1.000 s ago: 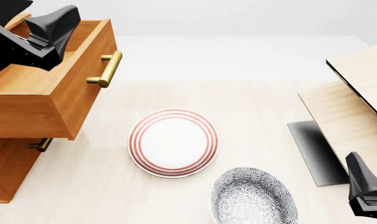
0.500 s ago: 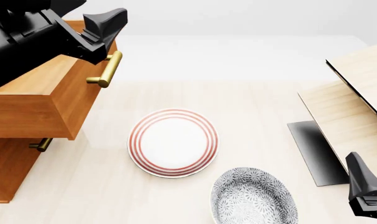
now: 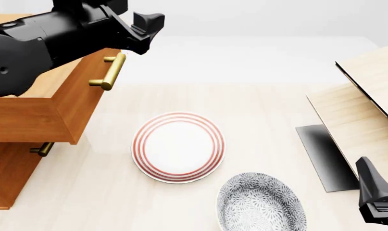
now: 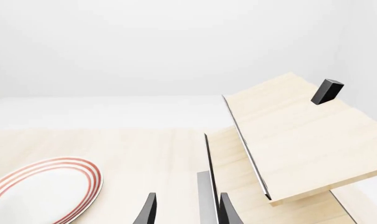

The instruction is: Close the top drawer of the cabinet.

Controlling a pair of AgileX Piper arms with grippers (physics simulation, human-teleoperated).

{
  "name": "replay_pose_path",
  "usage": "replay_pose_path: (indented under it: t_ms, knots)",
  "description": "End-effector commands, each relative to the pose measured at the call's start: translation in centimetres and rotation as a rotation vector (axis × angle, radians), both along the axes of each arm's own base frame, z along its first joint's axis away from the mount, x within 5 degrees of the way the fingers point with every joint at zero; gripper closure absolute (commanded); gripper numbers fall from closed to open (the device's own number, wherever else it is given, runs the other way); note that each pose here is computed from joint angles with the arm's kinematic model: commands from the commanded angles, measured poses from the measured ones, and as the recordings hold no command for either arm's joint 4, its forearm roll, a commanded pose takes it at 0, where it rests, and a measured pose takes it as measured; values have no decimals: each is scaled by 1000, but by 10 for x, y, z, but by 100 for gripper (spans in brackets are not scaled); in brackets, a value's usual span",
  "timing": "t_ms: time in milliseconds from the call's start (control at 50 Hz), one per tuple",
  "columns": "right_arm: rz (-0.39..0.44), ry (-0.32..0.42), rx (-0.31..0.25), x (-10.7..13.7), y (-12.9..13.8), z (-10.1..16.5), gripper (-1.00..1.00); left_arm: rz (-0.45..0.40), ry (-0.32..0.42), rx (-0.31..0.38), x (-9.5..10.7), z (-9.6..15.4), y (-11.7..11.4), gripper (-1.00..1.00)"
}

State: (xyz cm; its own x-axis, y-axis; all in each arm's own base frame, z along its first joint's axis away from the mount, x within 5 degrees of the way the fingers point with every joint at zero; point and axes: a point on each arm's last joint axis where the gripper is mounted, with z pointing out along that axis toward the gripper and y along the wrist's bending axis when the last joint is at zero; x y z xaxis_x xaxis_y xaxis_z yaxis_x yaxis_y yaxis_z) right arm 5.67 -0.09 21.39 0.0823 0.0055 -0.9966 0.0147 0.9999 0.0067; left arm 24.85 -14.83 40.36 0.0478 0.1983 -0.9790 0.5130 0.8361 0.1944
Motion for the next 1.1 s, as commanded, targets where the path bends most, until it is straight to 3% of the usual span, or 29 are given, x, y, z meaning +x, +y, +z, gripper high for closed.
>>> replay_pose_path:
  t_ms: [20,120,220,680,1100]
  knots:
    - [0,0,0,0,0,0,-100,44,80,-27,35,-9,-6,-100]
    - [0,0,0,0,0,0,-100,67,101,-37,46,-11,-5,-100]
    - [0,0,0,0,0,0,-100,76,120,-6,61,-25,-8,-100]
    - [0,0,0,0,0,0,-100,25,161,52,68,-61,-32,-100]
    - [0,0,0,0,0,0,-100,69,274,21,91,-112,-33,-100]
